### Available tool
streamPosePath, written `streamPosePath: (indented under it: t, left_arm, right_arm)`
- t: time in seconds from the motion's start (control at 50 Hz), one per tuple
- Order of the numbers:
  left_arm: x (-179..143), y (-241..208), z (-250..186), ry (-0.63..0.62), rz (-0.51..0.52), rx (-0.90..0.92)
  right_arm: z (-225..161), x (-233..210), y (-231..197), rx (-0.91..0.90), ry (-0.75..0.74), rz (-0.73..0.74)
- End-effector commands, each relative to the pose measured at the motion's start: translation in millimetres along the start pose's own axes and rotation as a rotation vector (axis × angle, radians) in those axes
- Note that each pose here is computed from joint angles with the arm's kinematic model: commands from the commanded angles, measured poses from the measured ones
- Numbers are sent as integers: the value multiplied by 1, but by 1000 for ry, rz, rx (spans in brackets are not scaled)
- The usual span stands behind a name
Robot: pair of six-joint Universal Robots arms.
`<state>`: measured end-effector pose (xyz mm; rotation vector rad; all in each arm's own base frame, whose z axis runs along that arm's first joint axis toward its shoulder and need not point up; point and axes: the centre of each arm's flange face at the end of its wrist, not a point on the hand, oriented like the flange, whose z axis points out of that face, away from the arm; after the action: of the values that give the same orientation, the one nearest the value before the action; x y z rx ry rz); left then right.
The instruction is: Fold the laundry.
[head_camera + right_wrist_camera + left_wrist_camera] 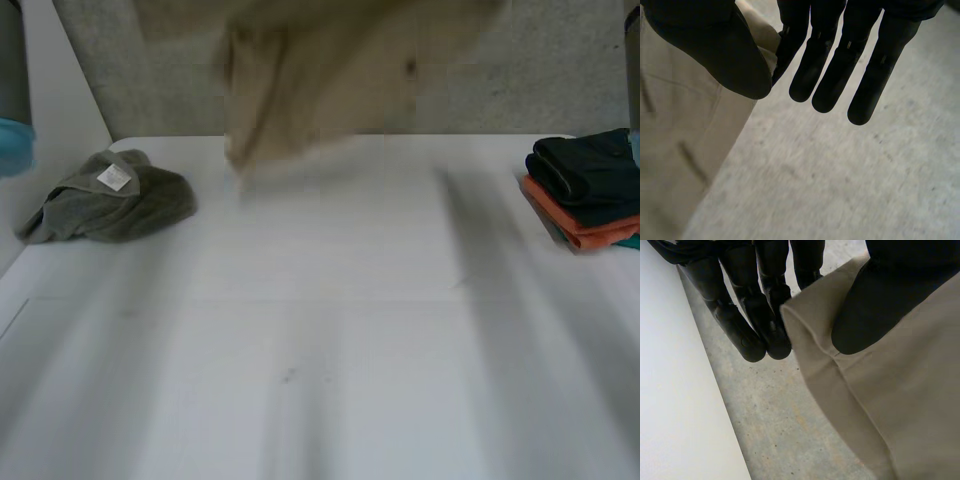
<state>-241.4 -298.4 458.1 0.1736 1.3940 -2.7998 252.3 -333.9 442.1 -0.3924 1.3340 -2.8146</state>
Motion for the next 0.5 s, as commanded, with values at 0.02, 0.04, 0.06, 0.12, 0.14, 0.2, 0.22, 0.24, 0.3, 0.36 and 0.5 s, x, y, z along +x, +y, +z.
streamPosePath:
  t: [0.02, 0.04, 0.06, 0.12, 0.14, 0.2, 0.22, 0.24, 0.3, 0.36, 0.5]
  left_arm:
    - [12, 38, -31, 90, 27, -196]
    - [14, 46, -37, 102, 33, -227]
    - [14, 54, -42, 111, 36, -252]
    - [21, 82, -65, 152, 45, -340]
    - [22, 90, -72, 161, 50, -365]
    - [29, 125, -101, 202, 70, -459]
    - [31, 134, -108, 212, 76, -481]
    - [34, 153, -126, 231, 87, -538]
    - [39, 179, -155, 268, 103, -627]
    - [43, 209, -193, 313, 133, -753]
    - [35, 222, -253, 382, 173, -996]
  right_arm:
    - [-13, -20, 29, -119, -84, -18]
    - [-17, -23, 34, -141, -101, -18]
    - [-20, -26, 40, -165, -116, -21]
    - [-41, -43, 66, -265, -192, -23]
    - [-47, -47, 74, -292, -212, -24]
    - [-75, -60, 108, -411, -282, -32]
    - [-84, -63, 119, -448, -301, -34]
    - [-103, -68, 140, -520, -334, -39]
    - [-132, -75, 170, -625, -384, -53]
    - [-170, -82, 205, -751, -448, -85]
    - [-217, -75, 224, -910, -556, -200]
